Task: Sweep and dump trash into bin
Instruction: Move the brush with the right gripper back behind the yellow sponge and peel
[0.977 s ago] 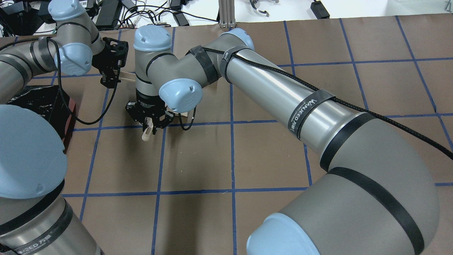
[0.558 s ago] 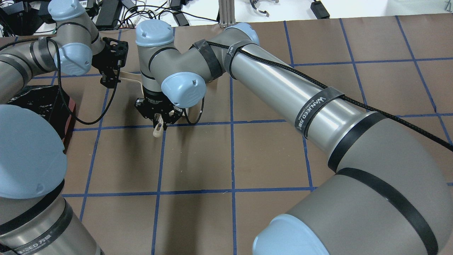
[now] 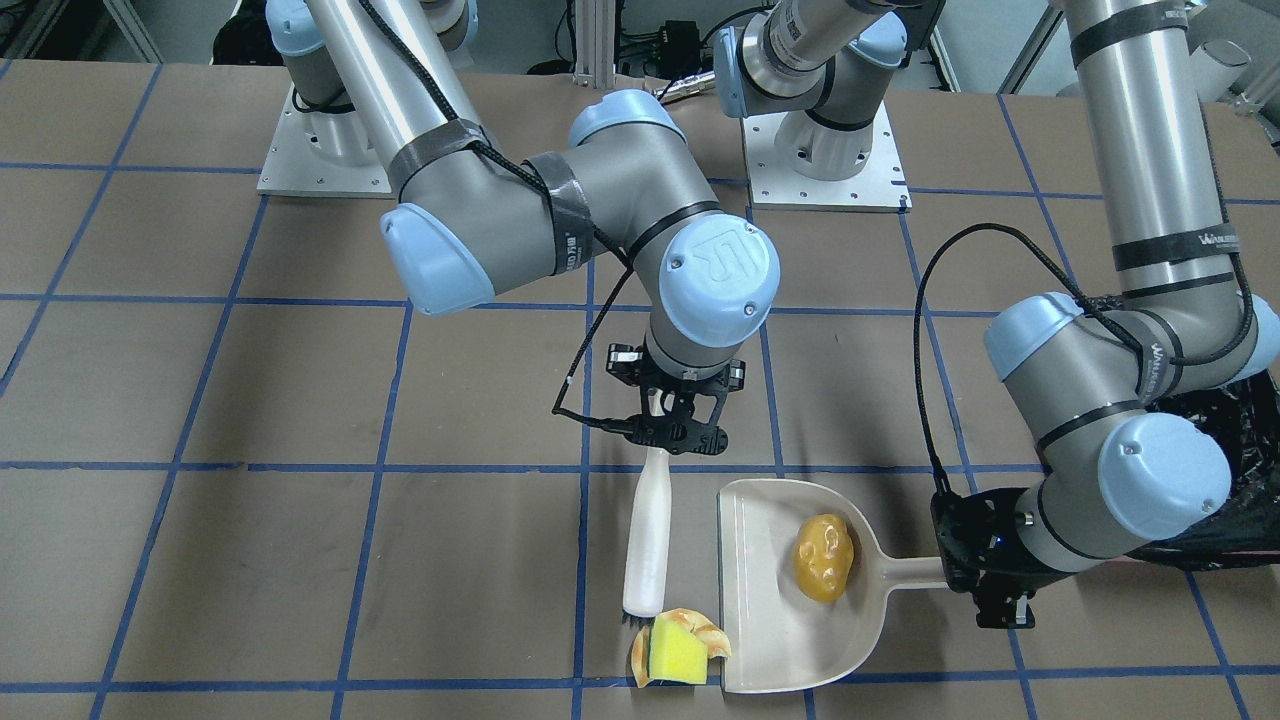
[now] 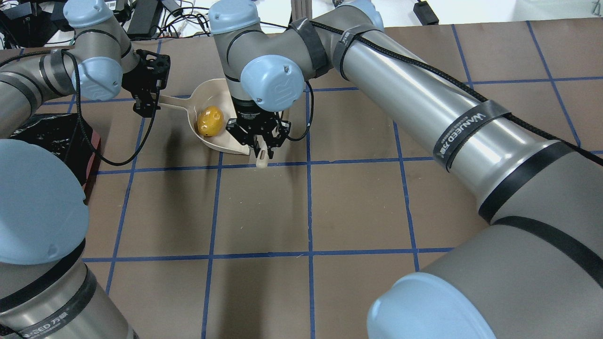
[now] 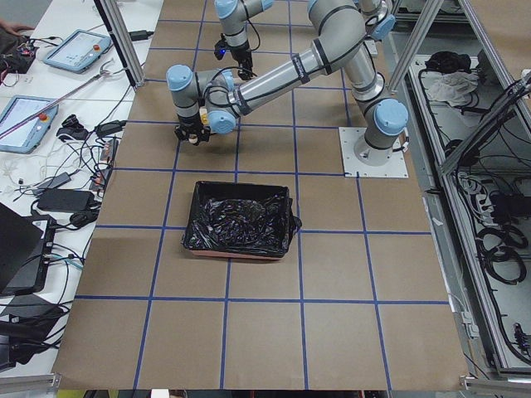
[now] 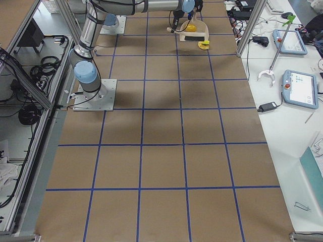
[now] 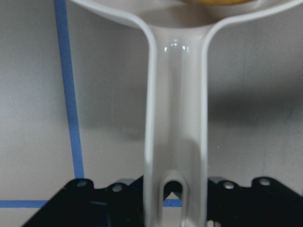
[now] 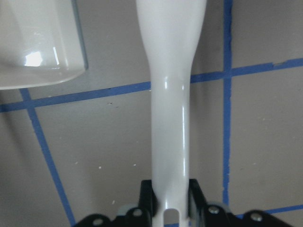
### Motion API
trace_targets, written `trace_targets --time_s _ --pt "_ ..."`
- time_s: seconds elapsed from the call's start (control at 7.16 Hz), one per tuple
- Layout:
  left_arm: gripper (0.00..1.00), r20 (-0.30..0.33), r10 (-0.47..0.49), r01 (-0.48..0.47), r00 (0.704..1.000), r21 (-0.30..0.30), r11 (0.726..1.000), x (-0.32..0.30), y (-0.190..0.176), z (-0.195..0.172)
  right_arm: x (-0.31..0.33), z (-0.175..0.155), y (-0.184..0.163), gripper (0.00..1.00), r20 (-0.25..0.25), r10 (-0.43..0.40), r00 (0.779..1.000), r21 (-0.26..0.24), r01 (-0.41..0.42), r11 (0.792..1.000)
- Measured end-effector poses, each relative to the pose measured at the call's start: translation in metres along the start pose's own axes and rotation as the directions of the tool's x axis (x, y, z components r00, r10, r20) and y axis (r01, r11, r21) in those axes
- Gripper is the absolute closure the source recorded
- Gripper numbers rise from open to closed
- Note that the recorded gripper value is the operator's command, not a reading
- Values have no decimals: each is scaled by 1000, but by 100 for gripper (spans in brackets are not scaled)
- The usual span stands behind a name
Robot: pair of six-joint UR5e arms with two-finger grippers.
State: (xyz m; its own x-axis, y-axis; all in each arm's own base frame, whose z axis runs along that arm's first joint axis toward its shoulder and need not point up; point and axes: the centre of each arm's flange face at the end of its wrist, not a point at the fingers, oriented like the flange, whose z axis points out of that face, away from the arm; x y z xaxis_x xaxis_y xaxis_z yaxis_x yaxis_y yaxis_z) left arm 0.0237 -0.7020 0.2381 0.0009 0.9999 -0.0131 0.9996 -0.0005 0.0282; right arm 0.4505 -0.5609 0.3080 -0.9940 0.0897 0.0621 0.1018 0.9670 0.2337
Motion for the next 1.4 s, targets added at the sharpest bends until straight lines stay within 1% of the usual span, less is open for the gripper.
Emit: trace_targets --time_s 0.14,0.28,0.42,0.56,0.84,1.12,1.26,1.4 --pt "99 0 1 -1 1000 0 1000 0 0 0 15 -2 -11 98 -34 -58 998 5 58 998" --pt "99 0 2 -2 1000 0 1000 0 -1 0 28 -3 -21 98 -71 -120 990 7 121 993" --pt "99 0 2 -2 1000 0 1000 0 -1 0 40 -5 -32 98 -106 -175 979 3 176 984" --pt "99 0 1 -1 1000 0 1000 0 -1 0 51 -6 -46 98 -134 -211 968 -1 213 977" --pt "99 1 0 0 1000 0 1000 0 -1 -1 59 1 -74 98 -160 -261 952 -13 262 965" --pt "99 1 -1 1 1000 0 1000 0 -1 -1 58 11 -85 98 -173 -325 930 -42 323 946" --pt "99 1 0 0 1000 0 1000 0 -2 -1 58 17 -89 98 -174 -337 925 -55 333 941" --pt "99 2 0 0 1000 0 1000 0 -2 -1 56 21 -90 99 -169 -339 925 -60 334 941"
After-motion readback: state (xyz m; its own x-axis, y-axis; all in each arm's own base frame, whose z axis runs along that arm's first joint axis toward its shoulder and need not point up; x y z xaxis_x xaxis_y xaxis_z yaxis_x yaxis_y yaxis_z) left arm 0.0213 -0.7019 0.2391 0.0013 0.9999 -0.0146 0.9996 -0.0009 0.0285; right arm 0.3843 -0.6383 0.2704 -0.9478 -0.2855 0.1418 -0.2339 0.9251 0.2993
